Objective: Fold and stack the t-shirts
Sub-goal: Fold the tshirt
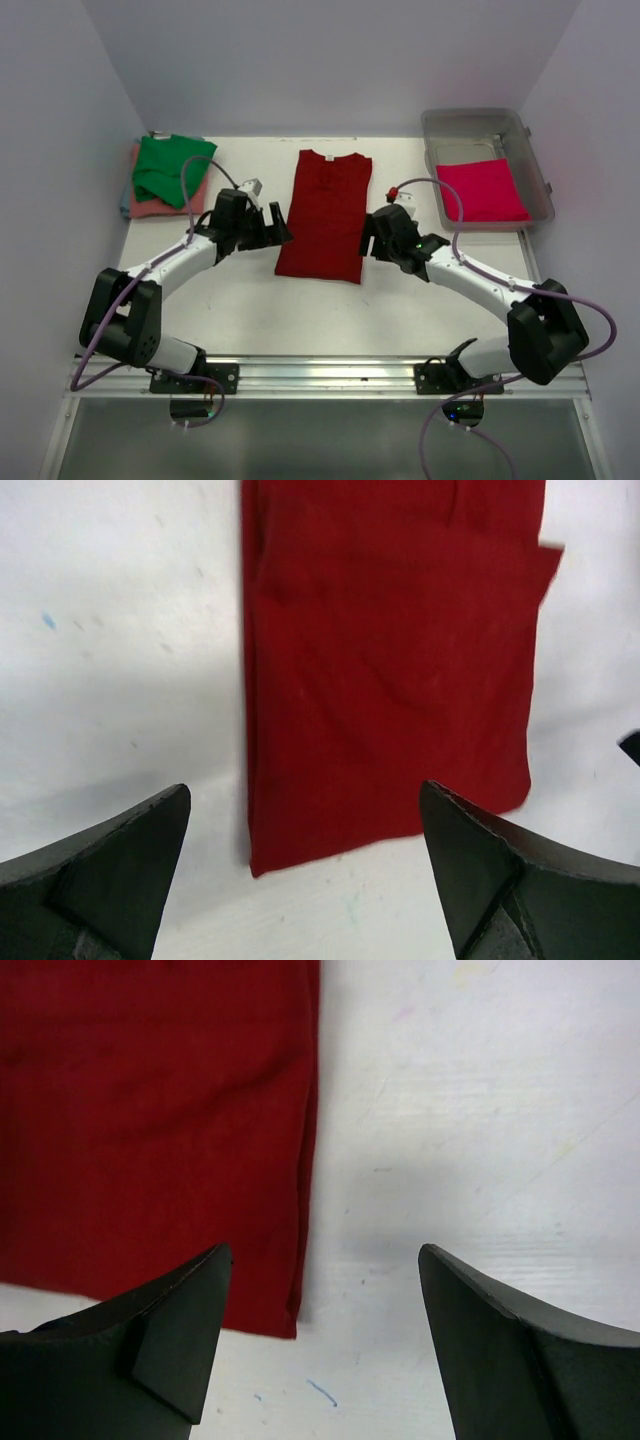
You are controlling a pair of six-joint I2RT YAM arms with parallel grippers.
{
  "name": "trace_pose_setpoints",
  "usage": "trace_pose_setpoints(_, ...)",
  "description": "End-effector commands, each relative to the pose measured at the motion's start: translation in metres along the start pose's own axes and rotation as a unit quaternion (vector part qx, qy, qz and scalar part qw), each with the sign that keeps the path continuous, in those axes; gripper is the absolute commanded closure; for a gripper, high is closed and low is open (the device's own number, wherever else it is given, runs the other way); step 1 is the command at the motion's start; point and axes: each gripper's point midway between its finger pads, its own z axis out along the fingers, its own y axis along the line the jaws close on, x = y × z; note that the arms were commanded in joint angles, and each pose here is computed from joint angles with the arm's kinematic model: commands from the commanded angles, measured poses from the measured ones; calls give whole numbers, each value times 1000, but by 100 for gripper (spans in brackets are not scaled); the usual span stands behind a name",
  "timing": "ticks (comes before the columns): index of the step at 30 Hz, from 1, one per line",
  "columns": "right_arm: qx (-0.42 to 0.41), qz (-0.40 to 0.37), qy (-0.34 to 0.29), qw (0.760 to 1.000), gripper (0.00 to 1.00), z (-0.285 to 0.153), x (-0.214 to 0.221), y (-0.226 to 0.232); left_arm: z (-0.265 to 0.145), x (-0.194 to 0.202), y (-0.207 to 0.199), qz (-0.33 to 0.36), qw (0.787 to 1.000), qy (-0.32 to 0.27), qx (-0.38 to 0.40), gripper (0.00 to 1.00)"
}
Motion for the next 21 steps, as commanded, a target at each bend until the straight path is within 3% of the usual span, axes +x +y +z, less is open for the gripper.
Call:
trace_pose_setpoints(1,-79,25,52,995,20,-9,35,19,-12,34,-28,1,994,42,105,0)
trace_pose_setpoints(6,-180,84,47,979,20,-30,42,43,-12,62,-33,-10,985,60,161,0)
trace_pose_setpoints(15,-205,151,72,964,21,-21,67,47,5,90,-13,-44,980,108,161,3)
trace_pose_setpoints(21,-179,191,83,962,22,-7,83,37,16,108,8,-77,979,134,135,6)
